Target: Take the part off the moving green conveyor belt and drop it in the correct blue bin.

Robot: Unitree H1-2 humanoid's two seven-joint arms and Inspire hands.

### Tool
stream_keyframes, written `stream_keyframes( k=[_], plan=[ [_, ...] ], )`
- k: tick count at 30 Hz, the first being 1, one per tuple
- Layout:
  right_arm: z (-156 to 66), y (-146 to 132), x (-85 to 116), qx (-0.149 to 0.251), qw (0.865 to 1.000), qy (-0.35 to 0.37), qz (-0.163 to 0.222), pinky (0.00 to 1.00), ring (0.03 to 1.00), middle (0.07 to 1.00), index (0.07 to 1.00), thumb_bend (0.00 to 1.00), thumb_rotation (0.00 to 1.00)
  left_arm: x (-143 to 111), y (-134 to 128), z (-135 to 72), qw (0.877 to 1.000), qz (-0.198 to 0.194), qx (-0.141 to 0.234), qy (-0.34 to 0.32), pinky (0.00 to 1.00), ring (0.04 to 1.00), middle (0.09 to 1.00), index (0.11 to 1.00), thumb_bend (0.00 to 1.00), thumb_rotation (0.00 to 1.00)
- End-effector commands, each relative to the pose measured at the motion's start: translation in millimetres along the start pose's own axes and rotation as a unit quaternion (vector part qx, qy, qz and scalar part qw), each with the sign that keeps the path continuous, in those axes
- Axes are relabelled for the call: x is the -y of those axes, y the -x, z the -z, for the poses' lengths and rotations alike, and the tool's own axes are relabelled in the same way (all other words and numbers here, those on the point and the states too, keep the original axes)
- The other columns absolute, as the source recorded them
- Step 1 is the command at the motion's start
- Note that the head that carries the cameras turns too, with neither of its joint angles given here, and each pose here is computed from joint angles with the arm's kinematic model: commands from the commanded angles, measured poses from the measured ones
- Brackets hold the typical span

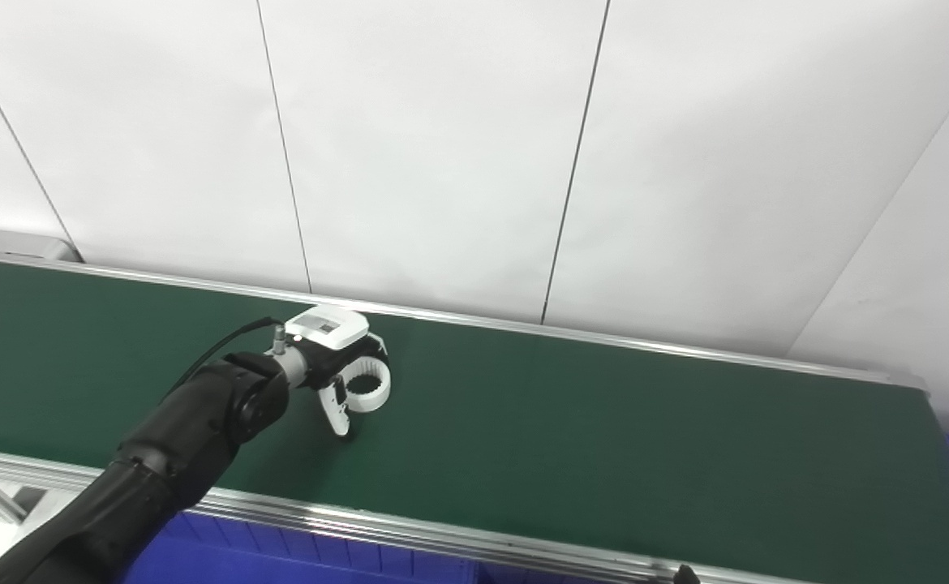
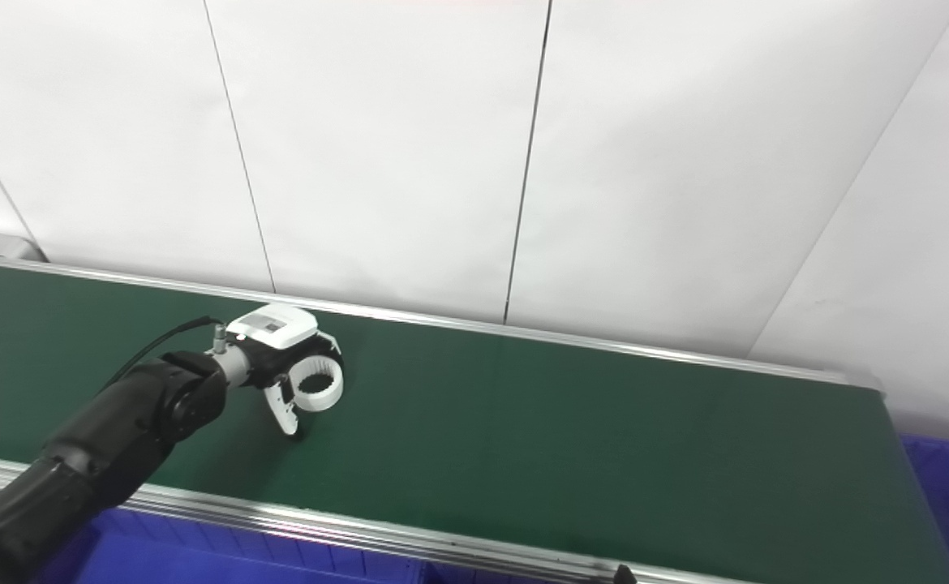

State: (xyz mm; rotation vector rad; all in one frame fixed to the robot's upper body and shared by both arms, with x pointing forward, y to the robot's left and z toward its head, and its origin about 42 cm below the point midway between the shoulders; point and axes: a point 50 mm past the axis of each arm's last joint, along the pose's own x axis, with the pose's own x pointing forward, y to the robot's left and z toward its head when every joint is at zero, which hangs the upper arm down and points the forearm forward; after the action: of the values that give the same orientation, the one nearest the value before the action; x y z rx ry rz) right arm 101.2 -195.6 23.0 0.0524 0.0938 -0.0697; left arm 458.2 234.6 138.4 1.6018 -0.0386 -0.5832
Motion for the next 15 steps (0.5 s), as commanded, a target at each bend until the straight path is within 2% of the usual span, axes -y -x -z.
stream_keyframes(
  k=[1,2,3,4,6,8,9,10,12,15],
  plan=[
    [-10.1,0.6,-3.1,0.029,1.000,-0.006,0.000,0.97,0.982,1.000,1.000,0.80,1.00,-15.6,-0.7,21.9,0.999,-0.011,-0.035,-0.036,0.61,0.669,0.695,0.631,0.87,0.01],
    [-11.2,1.1,-3.4,0.029,1.000,-0.007,0.001,0.96,0.977,1.000,1.000,0.80,1.00,-12.4,-2.5,20.6,0.999,0.001,-0.036,-0.035,0.48,0.540,0.568,0.551,0.67,0.00],
    [-12.0,1.4,-3.9,0.029,1.000,-0.011,0.003,0.95,0.975,1.000,1.000,0.81,1.00,-8.7,-4.2,18.7,0.999,0.017,-0.037,-0.026,0.39,0.453,0.501,0.532,0.60,0.00],
    [-12.8,1.8,-4.3,0.029,0.999,-0.015,0.004,0.95,0.974,1.000,1.000,0.81,1.00,-5.1,-5.4,15.9,0.999,0.033,-0.035,-0.011,0.31,0.373,0.488,0.510,0.56,0.00],
    [-14.1,2.5,-5.2,0.029,0.999,-0.023,0.004,0.95,0.972,1.000,1.000,0.81,1.00,-0.2,-5.7,9.7,0.998,0.061,-0.021,0.028,0.23,0.293,0.476,0.491,0.53,0.00],
    [-14.9,3.2,-6.0,0.029,0.999,-0.027,0.004,0.95,0.976,1.000,1.000,0.80,1.00,4.2,-5.2,5.7,0.995,0.079,-0.005,0.068,0.26,0.335,0.443,0.494,0.52,0.00],
    [-15.2,3.5,-6.3,0.029,0.999,-0.028,0.005,0.94,0.975,1.000,1.000,0.80,1.00,6.4,-4.9,4.2,0.993,0.084,0.003,0.087,0.35,0.419,0.481,0.486,0.52,0.00],
    [-15.1,3.6,-6.2,0.029,0.999,-0.029,0.004,0.94,0.974,1.000,1.000,0.80,1.00,9.6,-4.8,1.8,0.988,0.094,0.011,0.119,0.36,0.427,0.485,0.486,0.52,0.00],
    [-15.3,3.7,-6.3,0.029,0.999,-0.031,0.002,0.94,0.977,1.000,1.000,0.80,1.00,13.1,-4.3,-2.5,0.981,0.108,0.026,0.157,0.31,0.393,0.456,0.493,0.53,0.00],
    [-15.8,3.9,-6.6,0.028,0.999,-0.027,0.001,0.93,0.972,1.000,1.000,0.80,1.00,13.1,-3.9,-7.3,0.976,0.121,0.041,0.176,0.25,0.313,0.474,0.487,0.53,0.00]
  ],
)
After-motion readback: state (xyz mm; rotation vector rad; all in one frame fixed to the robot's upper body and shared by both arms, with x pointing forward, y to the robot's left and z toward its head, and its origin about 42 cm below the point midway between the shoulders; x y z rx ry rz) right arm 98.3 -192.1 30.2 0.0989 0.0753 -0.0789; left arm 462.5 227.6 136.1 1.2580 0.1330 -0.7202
